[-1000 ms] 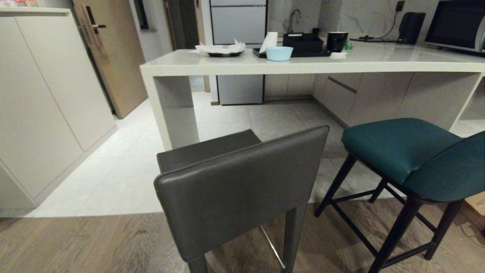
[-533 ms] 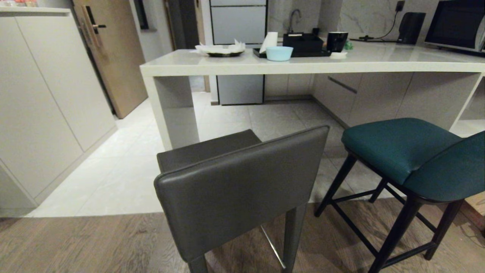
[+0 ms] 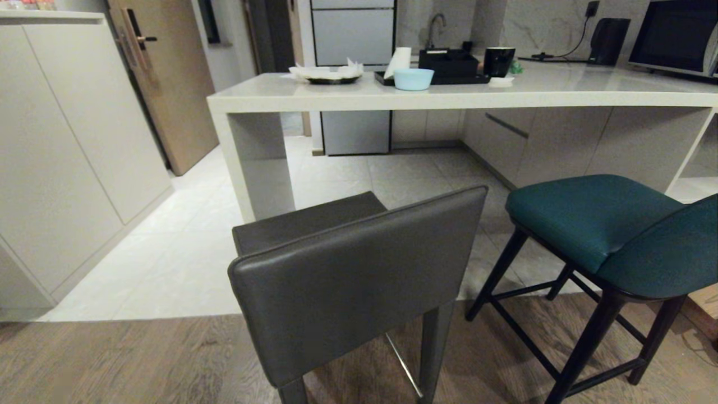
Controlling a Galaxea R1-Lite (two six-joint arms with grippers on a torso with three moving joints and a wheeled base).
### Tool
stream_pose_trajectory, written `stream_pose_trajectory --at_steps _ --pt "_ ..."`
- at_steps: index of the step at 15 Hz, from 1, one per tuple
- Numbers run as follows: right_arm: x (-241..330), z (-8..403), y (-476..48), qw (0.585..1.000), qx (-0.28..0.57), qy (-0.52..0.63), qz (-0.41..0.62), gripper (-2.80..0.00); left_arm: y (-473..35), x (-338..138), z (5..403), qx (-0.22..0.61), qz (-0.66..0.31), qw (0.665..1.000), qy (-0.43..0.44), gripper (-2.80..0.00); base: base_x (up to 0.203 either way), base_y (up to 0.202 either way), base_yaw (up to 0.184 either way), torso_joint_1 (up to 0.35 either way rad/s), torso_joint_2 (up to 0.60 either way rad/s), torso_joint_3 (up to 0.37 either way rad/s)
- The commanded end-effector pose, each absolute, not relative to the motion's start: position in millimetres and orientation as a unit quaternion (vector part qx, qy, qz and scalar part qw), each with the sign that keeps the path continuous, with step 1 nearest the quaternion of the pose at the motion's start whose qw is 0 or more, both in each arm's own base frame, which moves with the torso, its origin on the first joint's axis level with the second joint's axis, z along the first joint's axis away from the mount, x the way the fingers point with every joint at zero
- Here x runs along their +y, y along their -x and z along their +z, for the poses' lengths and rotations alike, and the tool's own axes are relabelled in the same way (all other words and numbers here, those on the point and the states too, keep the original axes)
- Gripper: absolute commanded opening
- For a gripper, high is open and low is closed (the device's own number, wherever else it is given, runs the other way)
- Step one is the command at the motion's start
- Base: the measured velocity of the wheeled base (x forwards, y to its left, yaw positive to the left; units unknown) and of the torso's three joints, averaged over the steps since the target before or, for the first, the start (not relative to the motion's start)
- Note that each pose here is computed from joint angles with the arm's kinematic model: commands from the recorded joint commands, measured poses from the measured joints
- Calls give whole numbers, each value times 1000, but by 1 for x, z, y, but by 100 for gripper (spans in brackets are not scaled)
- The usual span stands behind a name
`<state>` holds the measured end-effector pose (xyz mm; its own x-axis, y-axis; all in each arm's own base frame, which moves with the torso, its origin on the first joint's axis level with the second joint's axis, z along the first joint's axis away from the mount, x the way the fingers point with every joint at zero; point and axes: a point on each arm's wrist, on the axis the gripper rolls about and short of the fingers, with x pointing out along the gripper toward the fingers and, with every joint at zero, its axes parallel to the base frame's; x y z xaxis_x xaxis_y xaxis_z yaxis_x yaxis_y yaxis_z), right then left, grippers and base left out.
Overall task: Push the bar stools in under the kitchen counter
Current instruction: Push the blue chair back under the dining table
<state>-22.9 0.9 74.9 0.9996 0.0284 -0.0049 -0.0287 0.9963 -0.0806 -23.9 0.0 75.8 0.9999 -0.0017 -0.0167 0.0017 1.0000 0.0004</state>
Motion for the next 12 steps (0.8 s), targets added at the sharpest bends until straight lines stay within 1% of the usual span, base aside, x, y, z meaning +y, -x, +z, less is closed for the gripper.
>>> stream_pose_trajectory --at_steps 1,10,12 --pt "1 75 23 999 3 38 12 -280 24 0 76 9 0 1000 0 -280 0 0 0 0 0 0" --pt "1 75 23 999 3 36 11 -280 24 0 76 9 0 1000 3 -280 0 0 0 0 0 0" --pt "1 75 23 999 3 34 9 -280 24 0 75 9 2 1000 3 -280 -1 -128 2 1 3 2"
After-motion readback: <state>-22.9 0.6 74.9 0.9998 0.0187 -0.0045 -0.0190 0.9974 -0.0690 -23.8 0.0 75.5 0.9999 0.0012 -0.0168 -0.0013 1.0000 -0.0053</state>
